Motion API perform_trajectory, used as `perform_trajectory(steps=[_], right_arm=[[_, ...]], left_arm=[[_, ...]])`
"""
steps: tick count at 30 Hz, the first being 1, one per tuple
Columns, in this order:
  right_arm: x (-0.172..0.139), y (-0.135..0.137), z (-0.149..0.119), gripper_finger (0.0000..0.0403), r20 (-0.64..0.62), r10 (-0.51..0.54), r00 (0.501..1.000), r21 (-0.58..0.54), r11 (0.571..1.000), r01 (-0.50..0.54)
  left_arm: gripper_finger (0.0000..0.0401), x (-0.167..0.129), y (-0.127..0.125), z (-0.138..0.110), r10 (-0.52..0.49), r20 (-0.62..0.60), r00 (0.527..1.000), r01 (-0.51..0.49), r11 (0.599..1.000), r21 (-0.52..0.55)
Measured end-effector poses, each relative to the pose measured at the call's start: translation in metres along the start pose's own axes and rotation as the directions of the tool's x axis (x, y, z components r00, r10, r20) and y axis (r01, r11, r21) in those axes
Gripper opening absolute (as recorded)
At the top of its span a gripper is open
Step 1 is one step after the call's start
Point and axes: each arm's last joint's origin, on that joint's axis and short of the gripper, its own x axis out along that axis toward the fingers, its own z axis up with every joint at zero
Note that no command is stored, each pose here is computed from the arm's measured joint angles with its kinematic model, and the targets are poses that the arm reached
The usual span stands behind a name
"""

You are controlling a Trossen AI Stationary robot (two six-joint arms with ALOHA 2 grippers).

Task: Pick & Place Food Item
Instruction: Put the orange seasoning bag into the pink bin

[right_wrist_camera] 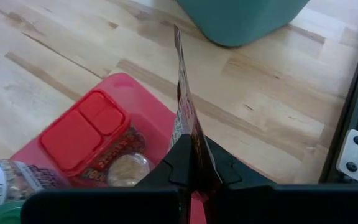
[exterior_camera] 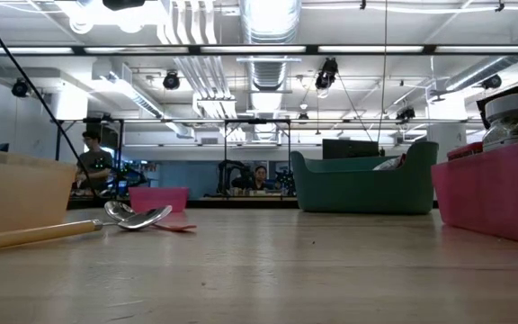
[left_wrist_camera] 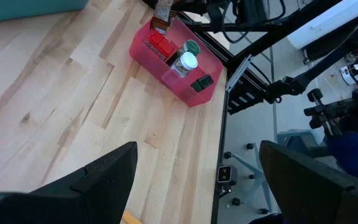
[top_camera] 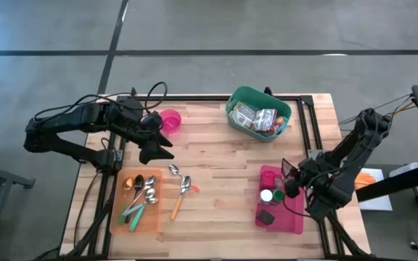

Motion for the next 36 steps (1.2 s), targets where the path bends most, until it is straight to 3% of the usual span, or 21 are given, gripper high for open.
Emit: perform_trajectory(steps=[11,36], right_arm=[[0.023,-0.006,-0.019,0.0008,-0.017,0.033,0.999,0.006,0.999,-0.033],[0.027,0.014,-0.037,0.0008,-0.032,-0.003,0.999,-0.018,1.000,0.002]], left_arm=[[0.0341,0.000,0.000,0.000,0.000,-0.001,1.000,0.000,1.000,-0.029],[0.0341,0.000,0.000,0.000,-0.017,-0.012,1.000,0.016,0.998,-0.063]])
